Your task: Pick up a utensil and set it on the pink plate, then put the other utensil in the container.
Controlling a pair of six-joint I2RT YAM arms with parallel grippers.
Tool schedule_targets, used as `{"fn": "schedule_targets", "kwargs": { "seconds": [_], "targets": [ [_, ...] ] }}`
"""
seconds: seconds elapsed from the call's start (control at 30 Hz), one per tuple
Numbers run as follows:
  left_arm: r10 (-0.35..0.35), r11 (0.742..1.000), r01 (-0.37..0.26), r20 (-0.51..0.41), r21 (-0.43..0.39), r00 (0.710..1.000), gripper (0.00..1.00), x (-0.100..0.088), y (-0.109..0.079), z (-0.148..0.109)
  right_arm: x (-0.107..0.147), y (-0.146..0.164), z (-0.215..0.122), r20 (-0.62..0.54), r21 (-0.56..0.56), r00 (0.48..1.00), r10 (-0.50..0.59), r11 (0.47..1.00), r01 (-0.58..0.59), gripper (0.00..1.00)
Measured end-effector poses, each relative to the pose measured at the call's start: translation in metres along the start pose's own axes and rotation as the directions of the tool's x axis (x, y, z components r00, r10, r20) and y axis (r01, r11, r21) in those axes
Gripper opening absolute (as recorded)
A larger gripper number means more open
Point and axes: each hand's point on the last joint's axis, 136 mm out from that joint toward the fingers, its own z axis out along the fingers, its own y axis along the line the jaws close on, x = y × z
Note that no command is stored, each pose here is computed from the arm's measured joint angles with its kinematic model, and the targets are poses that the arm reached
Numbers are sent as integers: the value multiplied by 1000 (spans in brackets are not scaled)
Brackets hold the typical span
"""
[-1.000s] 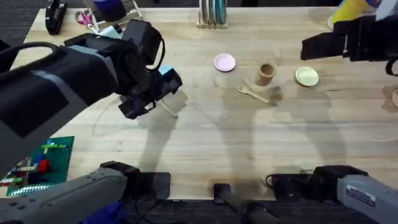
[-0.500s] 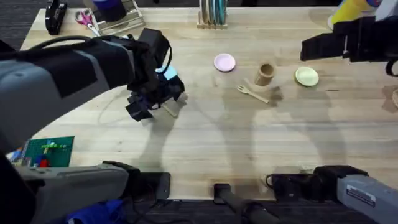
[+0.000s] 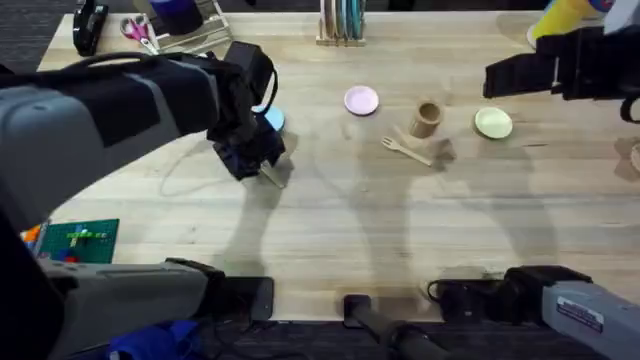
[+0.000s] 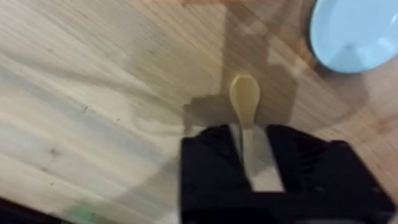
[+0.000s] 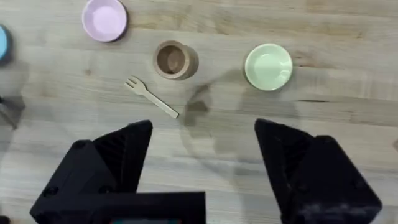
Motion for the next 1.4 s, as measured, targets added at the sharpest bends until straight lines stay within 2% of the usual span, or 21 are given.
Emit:
{"fn": "schedule_targets", "kwargs": {
  "seconds": [0.07,0.13,0.77,0.83,0.93,1.0,1.1,1.23,1.4],
  "targets": [
    [-5,1000,5,-3,26,1000,94,-1,-6,0,0,0,0,0,0,1000,0,1000,0,998],
    [-2,1000,2,-4,28,1000,50,-1,-7,0,0,0,0,0,0,1000,0,1000,0,998],
    [-4,999,5,-21,45,1000,43,4,-6,-3,0,0,0,-1,0,1000,0,1000,0,997],
    [8,998,-6,-26,57,1000,43,9,-3,-8,0,0,0,-1,0,1000,0,1000,0,997],
    [63,989,-65,16,133,998,43,8,-8,-27,0,0,0,-1,0,1000,0,1000,0,998],
    [133,970,-144,69,196,989,43,5,-15,-45,0,0,0,-1,0,1000,0,1000,0,998],
    [258,924,-284,130,255,957,43,7,-21,-68,0,0,0,-1,0,1000,0,1000,0,998],
    [415,850,-446,165,281,895,43,12,-27,-92,0,0,0,-1,0,1000,0,1000,0,998],
    [544,764,-579,200,285,815,41,10,-39,-127,0,0,0,-1,0,1000,0,1000,0,997]
  ]
}}
